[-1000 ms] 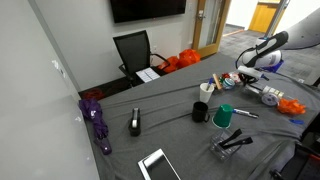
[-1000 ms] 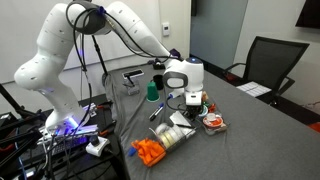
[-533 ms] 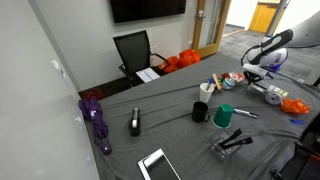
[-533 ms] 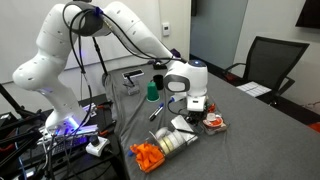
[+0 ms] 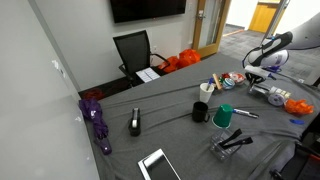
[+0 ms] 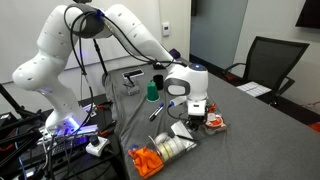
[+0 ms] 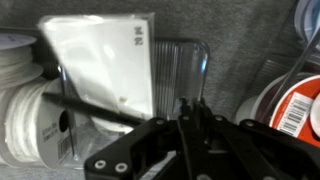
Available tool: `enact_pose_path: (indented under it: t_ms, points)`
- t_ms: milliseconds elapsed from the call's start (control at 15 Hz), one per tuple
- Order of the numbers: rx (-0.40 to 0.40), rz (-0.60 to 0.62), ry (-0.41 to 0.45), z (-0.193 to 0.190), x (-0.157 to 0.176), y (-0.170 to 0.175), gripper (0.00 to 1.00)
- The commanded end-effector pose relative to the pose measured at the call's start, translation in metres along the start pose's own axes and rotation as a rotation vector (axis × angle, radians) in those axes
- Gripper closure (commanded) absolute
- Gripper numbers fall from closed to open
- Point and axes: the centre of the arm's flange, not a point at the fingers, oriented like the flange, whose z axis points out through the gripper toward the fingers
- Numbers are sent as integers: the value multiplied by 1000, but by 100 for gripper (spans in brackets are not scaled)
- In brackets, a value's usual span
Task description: Turn the closest tray to the right
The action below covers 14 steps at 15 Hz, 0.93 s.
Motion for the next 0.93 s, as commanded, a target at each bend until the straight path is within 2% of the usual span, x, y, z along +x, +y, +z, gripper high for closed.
enact_pose_path:
  t_ms: [0,400,467,533,867]
  points:
    - [-3,-70,-10,-2,10,2,57]
    - [12,-129,-25,-7,11,1,16]
    - [13,-132,-32,-11,12,1,9]
    - [12,-143,-45,-32,23,9,2]
    - [27,-184,-155,-91,49,26,0]
